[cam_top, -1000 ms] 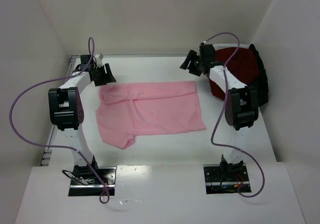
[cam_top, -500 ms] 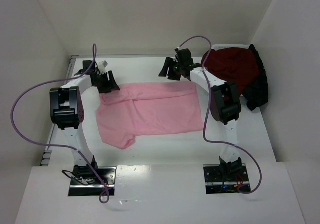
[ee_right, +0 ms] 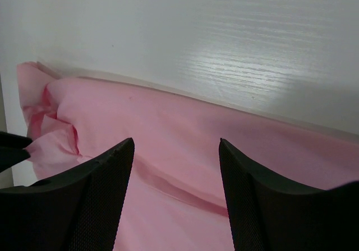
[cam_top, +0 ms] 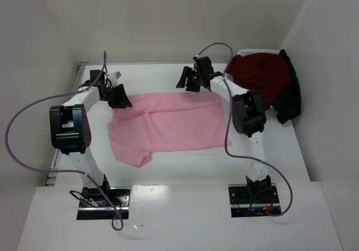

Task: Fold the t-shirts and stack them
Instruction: Fold the flattened tshirt in 1/3 of the way

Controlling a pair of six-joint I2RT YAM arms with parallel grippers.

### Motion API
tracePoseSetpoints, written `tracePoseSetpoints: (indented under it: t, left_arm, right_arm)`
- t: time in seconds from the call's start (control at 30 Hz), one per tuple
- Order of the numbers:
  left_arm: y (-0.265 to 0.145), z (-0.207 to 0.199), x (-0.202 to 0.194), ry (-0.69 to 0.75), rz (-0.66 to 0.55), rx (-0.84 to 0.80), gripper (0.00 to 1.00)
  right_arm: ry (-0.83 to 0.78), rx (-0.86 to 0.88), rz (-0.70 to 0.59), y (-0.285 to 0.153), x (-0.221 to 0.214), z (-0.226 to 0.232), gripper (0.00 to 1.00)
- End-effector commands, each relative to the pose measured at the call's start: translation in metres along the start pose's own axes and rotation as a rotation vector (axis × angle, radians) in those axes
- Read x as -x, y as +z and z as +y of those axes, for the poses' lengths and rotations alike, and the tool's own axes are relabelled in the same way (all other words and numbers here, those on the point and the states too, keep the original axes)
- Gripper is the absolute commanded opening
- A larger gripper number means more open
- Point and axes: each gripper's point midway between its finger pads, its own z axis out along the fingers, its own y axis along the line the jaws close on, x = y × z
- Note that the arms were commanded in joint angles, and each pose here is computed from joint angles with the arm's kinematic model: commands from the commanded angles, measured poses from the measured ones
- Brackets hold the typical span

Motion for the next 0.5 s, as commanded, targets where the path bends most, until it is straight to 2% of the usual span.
tracePoseSetpoints:
  t: [0.0, 0.07, 0.1, 0.33, 0.4, 0.47]
  left_arm:
    - [-0.032, -0.023, -0.003, 0.059, -0.024, -0.046, 0.45]
    - [-0.037, -0.03, -0.018, 0.074, 0.015, -0.083, 0.58]
    - [-0.039, -0.031, -0.027, 0.07, 0.036, -0.093, 0.6]
    - [-0.029, -0.047, -0.087, 0.016, 0.214, -0.138, 0.6]
    - [-0.03, -0.045, -0.083, 0.013, 0.189, -0.11, 0.6]
    - [-0.038, -0.049, -0.062, 0.018, 0.104, -0.075, 0.62]
  right_arm:
    - [-0.043, 0.053, -0.036, -0.003, 0.015, 0.022, 0.68]
    - [-0.043, 0.053, -0.036, -0.003, 0.015, 0.022, 0.68]
    - [-0.043, 0.053, -0.036, -0.003, 0.015, 0.022, 0.68]
    - [-0.037, 0.043, -0.019, -0.001, 0.008, 0.017, 0.68]
    - [-0.048, 0.04, -0.032, -0.004, 0.012, 0.018, 0.68]
    - [-0.046, 0.027, -0.029, -0.003, 0.01, 0.015, 0.68]
